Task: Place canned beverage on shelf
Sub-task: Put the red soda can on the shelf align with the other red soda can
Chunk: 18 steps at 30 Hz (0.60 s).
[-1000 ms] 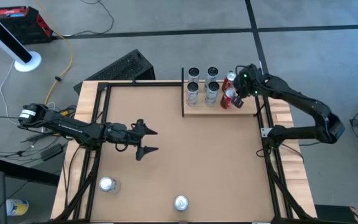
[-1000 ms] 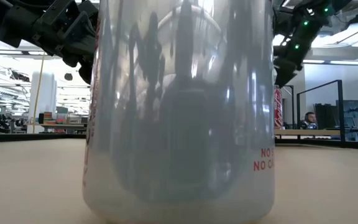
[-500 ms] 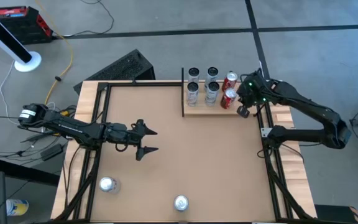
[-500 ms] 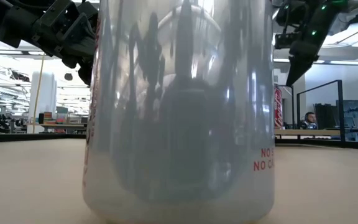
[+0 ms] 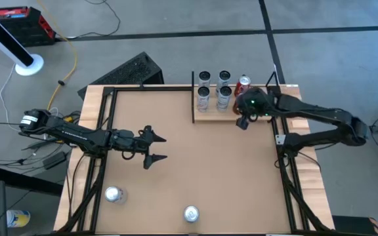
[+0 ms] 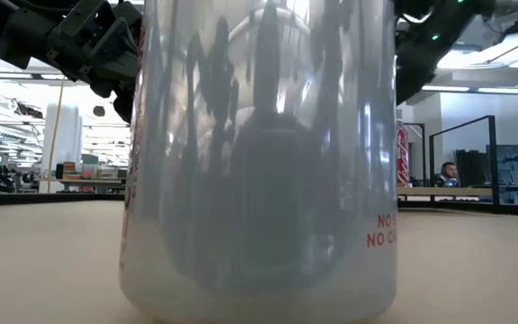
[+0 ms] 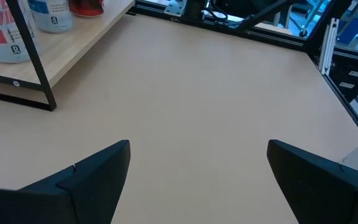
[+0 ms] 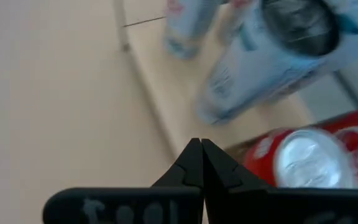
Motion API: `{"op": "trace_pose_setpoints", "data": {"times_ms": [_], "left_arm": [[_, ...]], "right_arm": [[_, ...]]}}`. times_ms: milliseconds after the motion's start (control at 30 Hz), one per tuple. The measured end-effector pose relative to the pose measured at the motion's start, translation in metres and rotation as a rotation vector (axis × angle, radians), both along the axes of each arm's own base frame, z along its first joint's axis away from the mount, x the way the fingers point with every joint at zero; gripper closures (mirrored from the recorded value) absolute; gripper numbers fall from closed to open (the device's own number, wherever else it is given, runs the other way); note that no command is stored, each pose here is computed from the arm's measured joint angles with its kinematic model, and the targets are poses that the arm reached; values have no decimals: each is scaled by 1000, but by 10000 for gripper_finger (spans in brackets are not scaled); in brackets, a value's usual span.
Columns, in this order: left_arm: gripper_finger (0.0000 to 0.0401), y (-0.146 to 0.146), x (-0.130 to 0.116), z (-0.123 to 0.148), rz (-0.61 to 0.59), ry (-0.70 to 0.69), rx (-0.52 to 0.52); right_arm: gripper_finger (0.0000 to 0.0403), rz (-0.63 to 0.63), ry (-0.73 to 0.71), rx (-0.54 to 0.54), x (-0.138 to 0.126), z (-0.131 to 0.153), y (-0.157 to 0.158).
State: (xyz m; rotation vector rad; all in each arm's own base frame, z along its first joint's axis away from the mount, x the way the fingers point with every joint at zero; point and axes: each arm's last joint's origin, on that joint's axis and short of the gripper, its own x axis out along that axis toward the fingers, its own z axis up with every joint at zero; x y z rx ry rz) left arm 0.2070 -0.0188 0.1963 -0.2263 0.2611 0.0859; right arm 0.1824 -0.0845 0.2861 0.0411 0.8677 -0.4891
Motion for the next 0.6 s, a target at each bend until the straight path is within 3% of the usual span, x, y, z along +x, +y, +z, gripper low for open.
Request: {"op": "trace_pose_setpoints", "data": {"times_ms": [167,600], "left_arm": [[37,0,0,0,0,0,0],[37,0,0,0,-3,3,10]], "right_arm": [[386,-43,27,-99,16,-7,-12],[386,-203,51,-117,10,-15,-48]]}}
